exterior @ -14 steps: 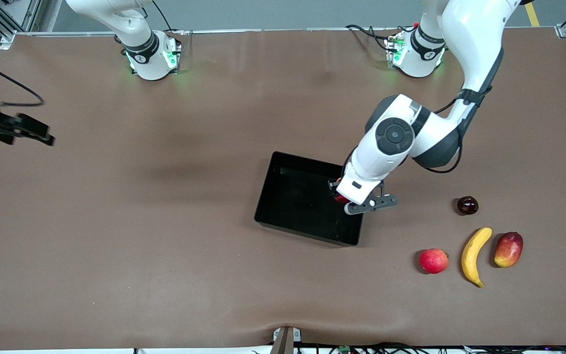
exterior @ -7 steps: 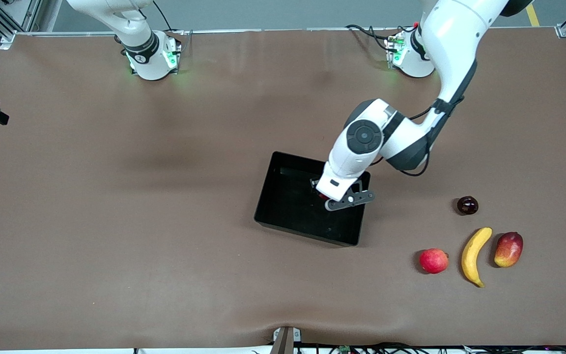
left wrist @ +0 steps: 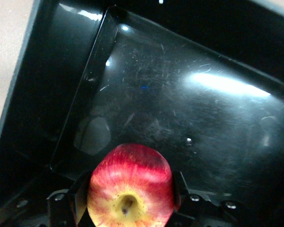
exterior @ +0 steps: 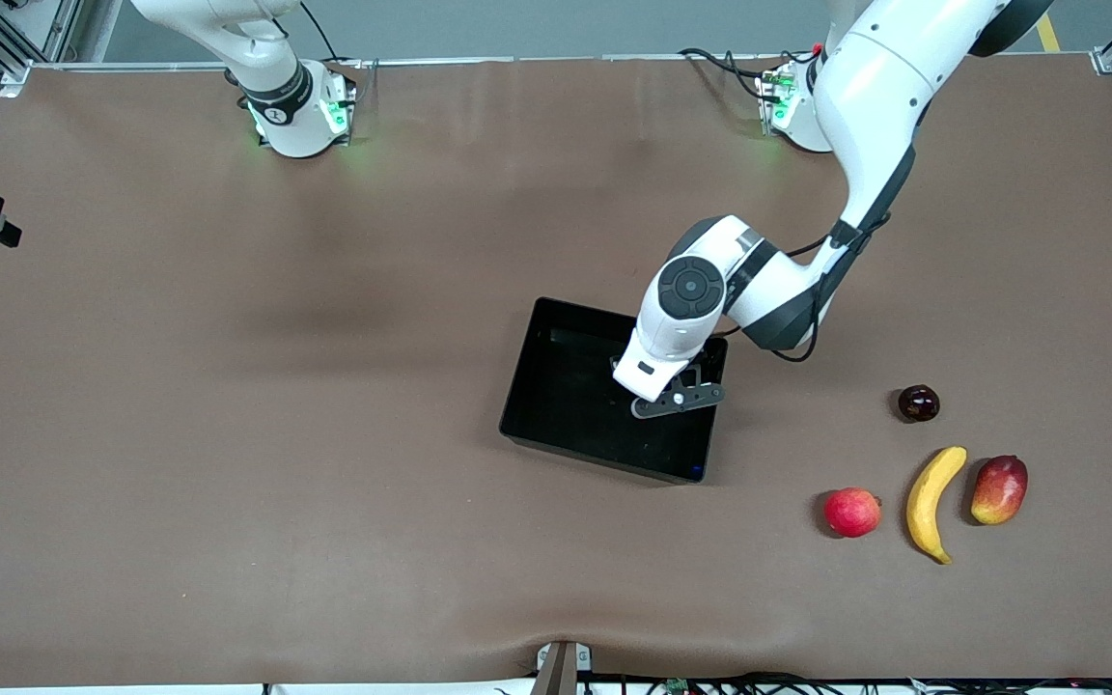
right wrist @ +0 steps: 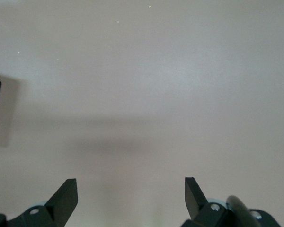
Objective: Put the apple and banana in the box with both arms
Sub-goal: 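Carry the apple over the black box and lower it inside, then open the left gripper to release the apple and move back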
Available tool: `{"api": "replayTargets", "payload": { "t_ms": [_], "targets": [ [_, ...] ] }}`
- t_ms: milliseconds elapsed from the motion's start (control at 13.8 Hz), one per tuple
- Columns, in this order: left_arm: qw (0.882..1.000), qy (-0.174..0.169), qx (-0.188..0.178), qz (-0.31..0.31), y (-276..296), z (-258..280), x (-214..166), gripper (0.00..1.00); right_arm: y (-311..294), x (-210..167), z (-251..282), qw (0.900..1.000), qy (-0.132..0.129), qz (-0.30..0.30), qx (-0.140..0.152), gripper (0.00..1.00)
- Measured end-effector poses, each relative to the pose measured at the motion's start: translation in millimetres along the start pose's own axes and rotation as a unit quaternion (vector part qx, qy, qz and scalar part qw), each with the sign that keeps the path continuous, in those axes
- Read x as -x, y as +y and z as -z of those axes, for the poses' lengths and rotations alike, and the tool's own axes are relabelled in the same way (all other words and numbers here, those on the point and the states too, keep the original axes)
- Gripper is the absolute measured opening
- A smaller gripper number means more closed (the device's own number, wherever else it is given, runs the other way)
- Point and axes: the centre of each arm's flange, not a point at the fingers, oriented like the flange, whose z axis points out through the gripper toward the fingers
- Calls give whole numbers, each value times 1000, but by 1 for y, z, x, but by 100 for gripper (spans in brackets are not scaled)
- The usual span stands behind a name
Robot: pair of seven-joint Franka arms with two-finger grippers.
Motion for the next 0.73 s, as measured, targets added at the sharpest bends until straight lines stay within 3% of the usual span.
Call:
{"api": "replayTargets", "payload": {
  "t_ms": [218,727],
  "targets": [
    [999,-10,-6,-43,0,-19,2,73,-5,-1,0,1000,-1,5,3,100],
    [998,-18,-9,-52,0,-31,4,76,-2,2,-1,1000,-11,3,3,100]
  ]
}}
